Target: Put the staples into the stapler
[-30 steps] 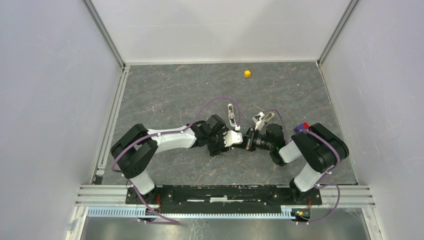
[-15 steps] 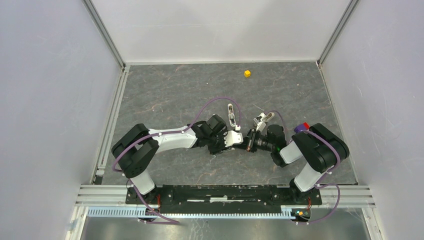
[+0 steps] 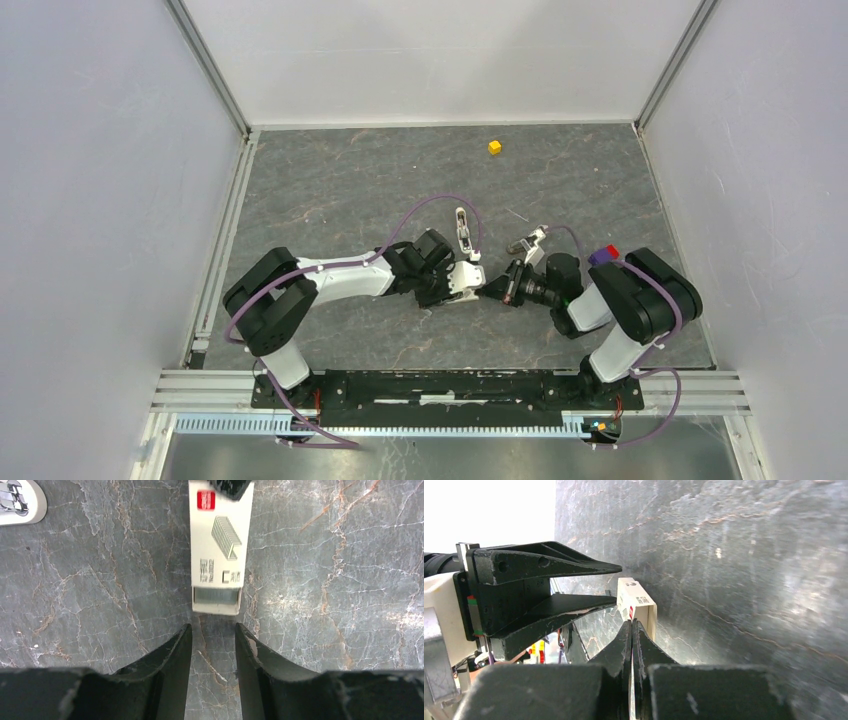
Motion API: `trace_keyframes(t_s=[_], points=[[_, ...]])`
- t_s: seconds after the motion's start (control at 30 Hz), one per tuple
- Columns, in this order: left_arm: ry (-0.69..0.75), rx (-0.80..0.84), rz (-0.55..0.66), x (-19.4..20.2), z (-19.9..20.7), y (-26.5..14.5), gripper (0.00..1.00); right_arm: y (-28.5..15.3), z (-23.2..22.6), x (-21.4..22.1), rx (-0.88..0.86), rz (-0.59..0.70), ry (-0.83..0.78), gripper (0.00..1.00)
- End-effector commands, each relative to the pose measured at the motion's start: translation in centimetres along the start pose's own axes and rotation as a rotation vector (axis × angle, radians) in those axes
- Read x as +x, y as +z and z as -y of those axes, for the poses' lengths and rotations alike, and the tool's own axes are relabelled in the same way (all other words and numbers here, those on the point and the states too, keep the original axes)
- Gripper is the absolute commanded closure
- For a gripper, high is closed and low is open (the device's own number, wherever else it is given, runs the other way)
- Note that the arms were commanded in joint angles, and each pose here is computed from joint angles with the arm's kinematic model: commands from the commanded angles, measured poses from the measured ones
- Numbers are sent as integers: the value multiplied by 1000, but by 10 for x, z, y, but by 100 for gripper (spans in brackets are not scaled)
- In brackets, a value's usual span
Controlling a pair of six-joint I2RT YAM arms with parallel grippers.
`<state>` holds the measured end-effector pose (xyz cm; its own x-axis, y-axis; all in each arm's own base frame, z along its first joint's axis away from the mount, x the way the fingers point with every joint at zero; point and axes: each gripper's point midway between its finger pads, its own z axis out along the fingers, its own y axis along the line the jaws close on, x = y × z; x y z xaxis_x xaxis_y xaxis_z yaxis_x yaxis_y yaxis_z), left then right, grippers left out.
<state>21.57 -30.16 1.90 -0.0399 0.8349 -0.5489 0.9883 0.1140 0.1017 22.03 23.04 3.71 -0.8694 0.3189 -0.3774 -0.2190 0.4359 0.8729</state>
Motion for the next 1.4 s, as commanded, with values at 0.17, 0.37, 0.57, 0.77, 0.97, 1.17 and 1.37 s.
trace_keyframes(t_s=[0.17, 0.37, 0.57, 0.77, 0.97, 1.17, 1.37], points=[[32, -20, 7, -11, -7, -6, 53, -18, 15, -15, 12, -8, -76, 100], [16, -4, 101, -39, -9, -5, 37, -19, 9, -15, -8, 11, -57, 100], [60, 25, 115, -52, -11, 5, 26, -18, 9, -16, -16, 17, -48, 100], [77, 48, 123, -56, -10, 9, 25, -16, 3, -18, -38, 21, -42, 100], [81, 66, 122, -55, -7, 13, 25, -16, 1, -16, -50, 24, -25, 100], [84, 68, 101, -50, -6, 20, 25, -16, 0, -17, -57, 27, -21, 100], [89, 70, 99, -50, -7, 22, 27, -15, 0, -16, -57, 26, -23, 100]])
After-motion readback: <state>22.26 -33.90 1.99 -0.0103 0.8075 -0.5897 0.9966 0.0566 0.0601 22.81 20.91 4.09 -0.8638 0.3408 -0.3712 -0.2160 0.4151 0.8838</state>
